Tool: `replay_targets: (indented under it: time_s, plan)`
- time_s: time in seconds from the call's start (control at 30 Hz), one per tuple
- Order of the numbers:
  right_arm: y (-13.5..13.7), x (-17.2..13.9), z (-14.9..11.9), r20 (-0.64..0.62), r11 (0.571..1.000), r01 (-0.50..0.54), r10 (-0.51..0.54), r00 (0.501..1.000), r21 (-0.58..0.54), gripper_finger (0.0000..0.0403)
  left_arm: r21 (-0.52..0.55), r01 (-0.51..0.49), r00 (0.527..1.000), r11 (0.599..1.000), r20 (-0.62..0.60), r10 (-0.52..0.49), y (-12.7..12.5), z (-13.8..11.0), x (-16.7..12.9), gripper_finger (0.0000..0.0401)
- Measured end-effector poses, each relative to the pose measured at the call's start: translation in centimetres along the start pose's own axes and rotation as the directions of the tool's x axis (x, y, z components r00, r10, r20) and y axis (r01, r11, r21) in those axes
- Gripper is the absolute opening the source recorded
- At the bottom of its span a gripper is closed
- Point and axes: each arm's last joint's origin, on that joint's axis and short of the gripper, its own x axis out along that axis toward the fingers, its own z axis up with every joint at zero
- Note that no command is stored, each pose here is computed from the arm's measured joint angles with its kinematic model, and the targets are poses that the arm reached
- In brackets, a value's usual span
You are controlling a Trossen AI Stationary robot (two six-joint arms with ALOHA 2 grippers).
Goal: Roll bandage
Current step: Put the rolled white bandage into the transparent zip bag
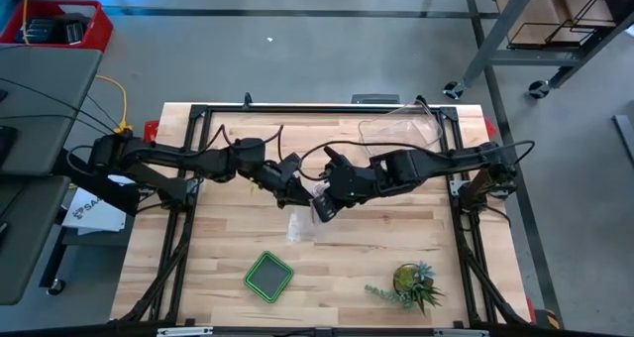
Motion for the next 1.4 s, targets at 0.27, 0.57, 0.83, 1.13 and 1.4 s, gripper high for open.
replay_targets:
  time_s: [0.27,0.57,0.83,1.13,1.4]
  plan:
    - [-0.5,-1.7,-0.6,-0.061,0.999,0.017,-0.02,0.998,-0.047,0.0045,-0.02,0.052,0.999,0.998,0.003,-0.052,1.5,0.8,2.2,0.0]
    - [0.4,-4.7,-2.0,-0.084,0.996,-0.074,0.069,0.994,-0.054,0.0045,0.01,0.113,0.983,0.994,0.145,-0.113,1.7,3.9,3.7,0.0]
    - [-0.3,-7.2,-2.8,-0.024,0.998,-0.021,0.019,1.0,-0.062,0.0045,0.074,0.111,0.994,0.991,0.001,-0.111,-0.6,4.1,4.8,0.0]
    - [-2.5,-11.7,-2.0,0.111,0.999,0.037,-0.033,0.993,-0.033,0.0045,0.094,0.065,0.998,0.993,-0.013,-0.064,0.1,3.8,5.2,0.0]
    - [-1.8,-10.9,-2.4,0.069,0.999,0.008,-0.006,0.998,-0.036,0.0045,0.08,0.047,0.999,0.996,0.003,-0.048,0.3,3.9,5.2,0.0]
